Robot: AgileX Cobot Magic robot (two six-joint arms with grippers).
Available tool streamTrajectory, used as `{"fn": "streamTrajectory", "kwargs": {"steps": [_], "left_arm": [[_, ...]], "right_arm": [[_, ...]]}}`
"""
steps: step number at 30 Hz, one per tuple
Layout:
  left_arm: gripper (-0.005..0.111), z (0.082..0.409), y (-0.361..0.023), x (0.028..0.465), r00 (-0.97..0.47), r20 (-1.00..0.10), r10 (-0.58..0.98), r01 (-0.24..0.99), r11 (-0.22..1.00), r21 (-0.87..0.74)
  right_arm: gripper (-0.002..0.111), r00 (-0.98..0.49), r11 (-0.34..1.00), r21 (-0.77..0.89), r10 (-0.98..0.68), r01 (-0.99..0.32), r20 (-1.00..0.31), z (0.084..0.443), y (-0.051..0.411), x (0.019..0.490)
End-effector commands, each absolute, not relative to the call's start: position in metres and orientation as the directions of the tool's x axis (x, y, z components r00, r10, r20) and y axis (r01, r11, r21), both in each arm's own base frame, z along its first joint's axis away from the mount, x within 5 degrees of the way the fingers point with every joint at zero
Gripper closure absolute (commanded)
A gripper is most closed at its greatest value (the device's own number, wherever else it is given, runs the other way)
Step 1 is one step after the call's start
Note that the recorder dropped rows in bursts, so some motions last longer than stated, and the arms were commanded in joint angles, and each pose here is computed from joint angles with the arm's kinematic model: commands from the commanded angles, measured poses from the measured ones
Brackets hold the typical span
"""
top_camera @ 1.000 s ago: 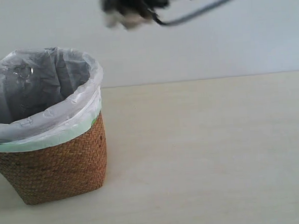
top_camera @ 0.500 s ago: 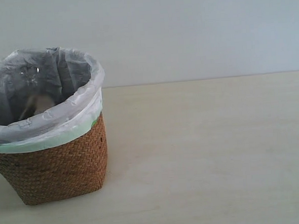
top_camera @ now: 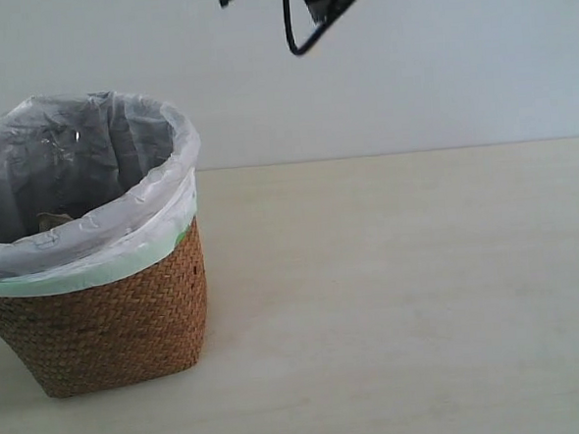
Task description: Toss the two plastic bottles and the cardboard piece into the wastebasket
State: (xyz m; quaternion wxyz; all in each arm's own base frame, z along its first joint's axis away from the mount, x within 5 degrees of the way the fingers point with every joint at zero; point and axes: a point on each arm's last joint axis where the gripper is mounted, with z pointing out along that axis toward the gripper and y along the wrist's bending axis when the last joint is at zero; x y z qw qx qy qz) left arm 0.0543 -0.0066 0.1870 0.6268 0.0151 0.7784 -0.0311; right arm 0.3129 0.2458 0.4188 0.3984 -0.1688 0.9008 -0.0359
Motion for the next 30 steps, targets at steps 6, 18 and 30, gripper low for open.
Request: {"fn": "streamTrajectory", "kwargs": {"steps": [6, 18, 30], "left_arm": [[0.103, 0.186, -0.006, 0.054, -0.209, -0.978, -0.017, 0.058, 0.998, -0.029], [0.103, 0.186, -0.006, 0.054, -0.209, -0.978, -0.017, 0.058, 0.998, -0.029], [0.103, 0.186, -0.006, 0.054, -0.209, -0.978, -0.017, 0.058, 0.998, -0.029]], "right_arm": [[0.107, -0.544, 0.912, -0.100, -0.322, -0.398, -0.775, 0.368, 0.234, 0.259], [0.107, -0.491, 0.852, 0.075, -0.225, -0.519, -0.841, 0.312, 0.174, 0.182], [0.107, -0.436, 0.841, -0.061, -0.338, -0.537, -0.834, 0.312, 0.157, 0.173]]}}
